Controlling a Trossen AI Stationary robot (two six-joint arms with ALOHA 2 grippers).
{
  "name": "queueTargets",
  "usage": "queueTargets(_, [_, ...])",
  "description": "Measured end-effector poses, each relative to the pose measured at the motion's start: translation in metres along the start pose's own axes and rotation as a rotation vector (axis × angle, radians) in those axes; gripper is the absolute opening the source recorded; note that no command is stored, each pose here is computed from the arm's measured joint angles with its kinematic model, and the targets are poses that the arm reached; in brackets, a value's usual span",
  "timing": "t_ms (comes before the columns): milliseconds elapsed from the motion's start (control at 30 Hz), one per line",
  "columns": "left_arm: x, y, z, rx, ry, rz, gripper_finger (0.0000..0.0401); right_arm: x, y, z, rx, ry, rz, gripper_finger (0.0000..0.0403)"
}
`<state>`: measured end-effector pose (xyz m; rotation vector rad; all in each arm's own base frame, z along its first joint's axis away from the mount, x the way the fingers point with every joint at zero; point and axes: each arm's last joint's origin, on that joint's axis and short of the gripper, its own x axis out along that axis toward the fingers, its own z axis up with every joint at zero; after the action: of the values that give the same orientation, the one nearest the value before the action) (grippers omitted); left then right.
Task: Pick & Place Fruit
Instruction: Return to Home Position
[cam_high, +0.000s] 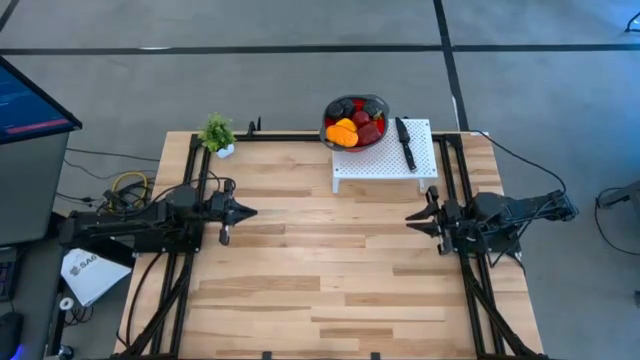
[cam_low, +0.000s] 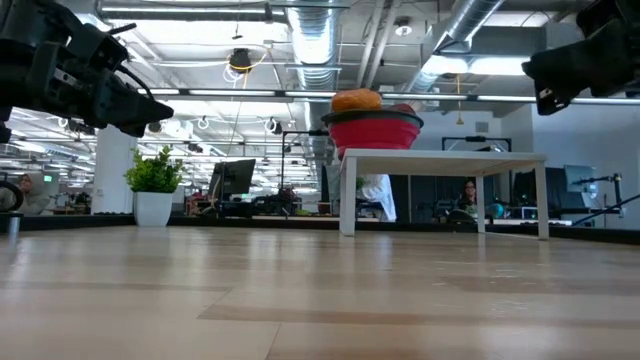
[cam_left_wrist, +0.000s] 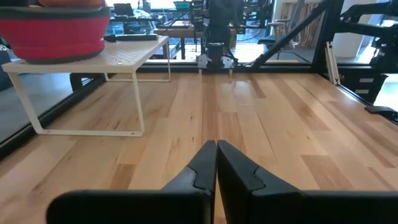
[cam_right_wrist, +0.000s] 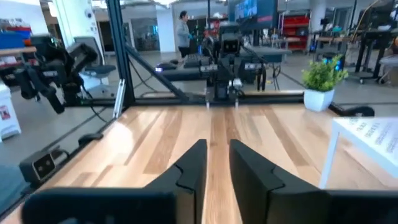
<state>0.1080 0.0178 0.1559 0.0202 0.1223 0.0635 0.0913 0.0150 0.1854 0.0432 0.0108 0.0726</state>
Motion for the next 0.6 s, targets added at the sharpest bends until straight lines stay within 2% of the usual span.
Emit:
queueTargets(233, [0.0,0.0,0.0,0.0,-0.005,0.0,0.001,0.0,0.0,-0.002,-0.003,0.023,0.01,0.0006])
queueTargets(600, [0.0,0.0,0.001,0.001,-0.01,0.001,0.001,0.002,0.001,-0.015,-0.001,0.087,0.055,0.0001])
